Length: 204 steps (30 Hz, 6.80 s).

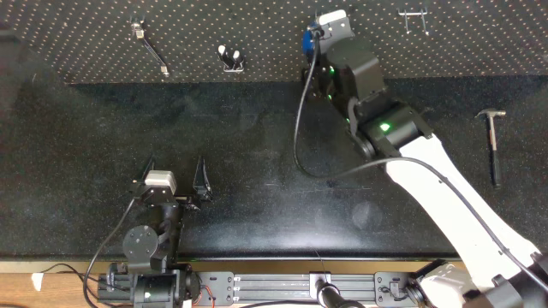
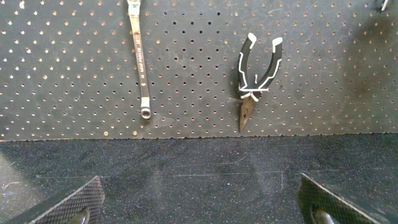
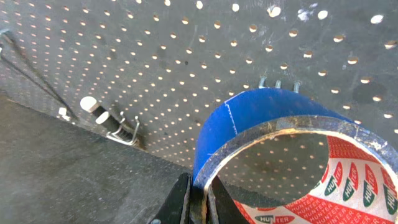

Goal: Place Tools Onto Pegboard

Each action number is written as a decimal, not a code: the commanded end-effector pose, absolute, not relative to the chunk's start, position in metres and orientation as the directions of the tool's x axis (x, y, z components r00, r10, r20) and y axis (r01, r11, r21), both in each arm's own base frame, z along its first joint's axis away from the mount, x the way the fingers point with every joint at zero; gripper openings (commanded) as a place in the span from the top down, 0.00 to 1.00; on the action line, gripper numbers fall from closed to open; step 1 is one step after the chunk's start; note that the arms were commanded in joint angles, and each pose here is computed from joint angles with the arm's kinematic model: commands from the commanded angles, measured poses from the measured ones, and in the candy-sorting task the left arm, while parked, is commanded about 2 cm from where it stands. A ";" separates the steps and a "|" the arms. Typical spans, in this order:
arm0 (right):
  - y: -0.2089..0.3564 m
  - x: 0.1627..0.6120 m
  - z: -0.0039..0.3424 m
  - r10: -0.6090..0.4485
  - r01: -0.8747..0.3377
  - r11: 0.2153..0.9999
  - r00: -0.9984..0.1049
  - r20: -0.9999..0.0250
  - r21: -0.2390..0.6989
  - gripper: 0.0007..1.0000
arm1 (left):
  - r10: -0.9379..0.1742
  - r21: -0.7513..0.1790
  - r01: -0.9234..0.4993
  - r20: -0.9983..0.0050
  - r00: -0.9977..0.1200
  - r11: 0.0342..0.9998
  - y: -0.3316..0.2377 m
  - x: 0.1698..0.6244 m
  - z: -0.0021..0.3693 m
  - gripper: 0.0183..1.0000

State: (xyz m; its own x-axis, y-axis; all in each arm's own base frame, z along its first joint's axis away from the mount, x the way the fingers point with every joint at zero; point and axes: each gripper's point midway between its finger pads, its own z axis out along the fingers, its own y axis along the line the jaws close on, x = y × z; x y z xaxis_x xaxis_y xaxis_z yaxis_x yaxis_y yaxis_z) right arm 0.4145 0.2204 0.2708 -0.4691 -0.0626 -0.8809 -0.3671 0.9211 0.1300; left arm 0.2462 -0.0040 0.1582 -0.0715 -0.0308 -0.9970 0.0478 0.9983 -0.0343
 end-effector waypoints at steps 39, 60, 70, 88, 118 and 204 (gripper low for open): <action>-0.033 0.275 0.116 0.038 0.044 0.998 -0.993 -0.112 -0.050 0.02 | -0.025 -0.028 0.041 -0.997 -0.071 0.999 -0.003 0.246 0.158 0.00; -0.177 0.267 0.027 0.004 0.003 1.000 -0.999 -0.049 0.017 0.02 | -0.025 -0.028 0.041 -0.997 -0.071 0.999 -0.003 0.246 0.158 0.00; -0.177 0.268 0.010 -0.003 -0.004 0.999 -1.000 -0.021 0.036 0.02 | -0.025 -0.028 0.041 -0.997 -0.071 0.999 -0.003 0.246 0.158 0.00; -0.180 0.300 0.133 0.211 0.243 0.970 -0.879 -0.428 -0.021 0.92 | -0.025 -0.028 0.041 -0.997 -0.071 0.999 -0.003 0.246 0.158 0.00; 0.026 0.386 0.231 -0.028 -0.184 0.975 -0.654 -0.756 0.124 0.93 | -0.025 -0.028 0.041 -0.997 -0.071 0.999 -0.003 0.246 0.158 0.00; 0.036 0.242 0.162 0.071 -0.209 0.974 -0.067 -0.995 0.084 0.01 | -0.025 -0.028 0.041 -0.997 -0.071 0.999 -0.003 0.246 0.158 0.00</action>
